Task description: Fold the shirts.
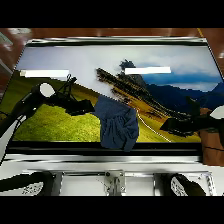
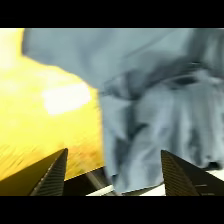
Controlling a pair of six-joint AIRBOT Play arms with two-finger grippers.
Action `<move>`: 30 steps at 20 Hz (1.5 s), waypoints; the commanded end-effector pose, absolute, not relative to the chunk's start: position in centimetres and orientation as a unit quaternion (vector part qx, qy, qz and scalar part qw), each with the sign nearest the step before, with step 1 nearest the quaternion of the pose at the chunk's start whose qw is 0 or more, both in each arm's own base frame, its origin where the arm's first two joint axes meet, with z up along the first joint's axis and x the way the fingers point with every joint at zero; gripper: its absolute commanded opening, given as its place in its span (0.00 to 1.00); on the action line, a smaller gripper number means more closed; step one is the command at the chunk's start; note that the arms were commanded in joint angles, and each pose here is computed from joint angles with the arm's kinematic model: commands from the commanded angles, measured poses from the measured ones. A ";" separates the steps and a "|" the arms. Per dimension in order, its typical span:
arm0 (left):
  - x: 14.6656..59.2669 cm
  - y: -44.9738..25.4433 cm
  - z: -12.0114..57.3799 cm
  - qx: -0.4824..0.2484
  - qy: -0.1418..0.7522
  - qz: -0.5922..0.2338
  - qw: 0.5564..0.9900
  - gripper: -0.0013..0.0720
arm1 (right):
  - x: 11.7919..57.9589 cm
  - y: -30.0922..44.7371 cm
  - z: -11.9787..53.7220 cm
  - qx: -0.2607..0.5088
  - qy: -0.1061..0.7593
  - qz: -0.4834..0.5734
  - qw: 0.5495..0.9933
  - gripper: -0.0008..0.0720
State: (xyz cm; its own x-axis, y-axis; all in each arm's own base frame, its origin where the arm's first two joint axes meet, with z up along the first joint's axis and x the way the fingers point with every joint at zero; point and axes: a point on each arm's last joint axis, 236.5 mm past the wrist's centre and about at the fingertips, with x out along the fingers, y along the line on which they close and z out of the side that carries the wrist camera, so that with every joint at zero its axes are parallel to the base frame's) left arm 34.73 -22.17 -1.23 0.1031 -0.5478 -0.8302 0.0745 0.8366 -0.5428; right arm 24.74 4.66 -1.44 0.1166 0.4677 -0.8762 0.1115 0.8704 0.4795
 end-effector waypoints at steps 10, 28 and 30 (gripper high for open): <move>40.6 -23.8 -10.1 -0.330 0.638 -0.149 0.679 0.97 | 24.7 9.3 -3.1 0.294 0.627 0.170 0.701 0.88; 43.4 -23.8 -3.5 -0.271 0.565 -0.230 0.745 0.06 | 26.1 19.3 -7.3 0.259 0.657 0.235 0.668 0.09; 45.0 -23.0 2.6 -0.245 0.497 -0.264 0.789 0.06 | 27.1 17.9 -3.8 0.218 0.640 0.268 0.687 0.09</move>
